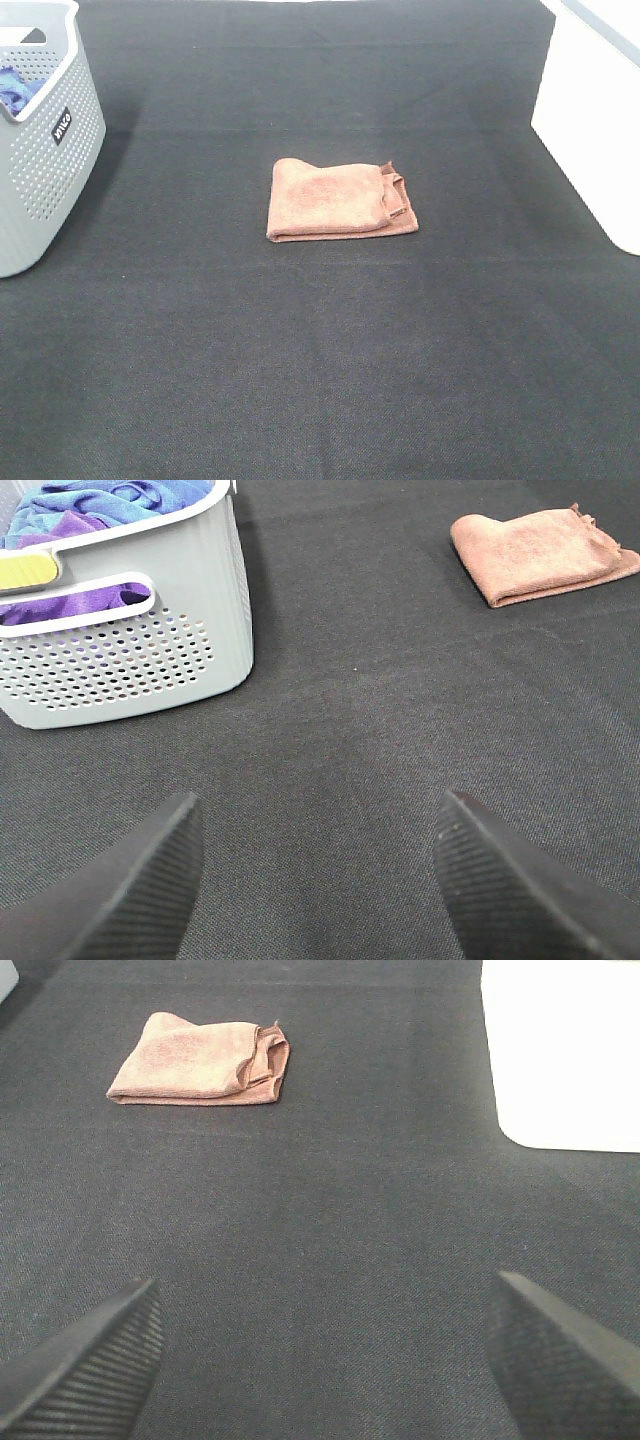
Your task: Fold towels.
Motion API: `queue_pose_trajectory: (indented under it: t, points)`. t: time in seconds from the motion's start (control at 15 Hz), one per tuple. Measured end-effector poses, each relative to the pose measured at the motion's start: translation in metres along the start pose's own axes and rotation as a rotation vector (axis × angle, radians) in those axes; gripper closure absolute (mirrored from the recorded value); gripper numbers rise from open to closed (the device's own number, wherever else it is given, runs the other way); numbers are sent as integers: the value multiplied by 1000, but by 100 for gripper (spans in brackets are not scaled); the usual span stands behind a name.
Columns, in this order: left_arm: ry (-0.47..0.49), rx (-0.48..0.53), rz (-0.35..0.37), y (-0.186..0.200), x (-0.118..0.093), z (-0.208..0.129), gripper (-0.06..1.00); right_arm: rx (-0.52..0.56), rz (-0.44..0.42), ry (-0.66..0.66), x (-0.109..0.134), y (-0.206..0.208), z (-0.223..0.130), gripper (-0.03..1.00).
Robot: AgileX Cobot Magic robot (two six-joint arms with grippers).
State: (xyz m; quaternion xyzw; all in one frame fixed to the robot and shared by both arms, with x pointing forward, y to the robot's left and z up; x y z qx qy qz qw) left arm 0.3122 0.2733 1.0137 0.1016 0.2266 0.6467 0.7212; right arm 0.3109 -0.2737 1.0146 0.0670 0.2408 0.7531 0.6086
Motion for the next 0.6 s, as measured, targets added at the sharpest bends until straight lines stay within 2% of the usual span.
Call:
queue_pose_trajectory:
  t: [0.6]
  points:
    - [0,0,0,0,0,0,30,2,-11,-5,-1,0,0,14]
Point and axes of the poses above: a point on each arm's last joint axis where the gripper is mounted, y pointing back along that axis away from the gripper, x along the wrist's bending axis when the last joint is at zero, z = x × y, the point moved 9 cm from there along -y, pointing out along that axis toward the gripper, and after that the axes turned 14 degrees about y, right-handed, at the moved point
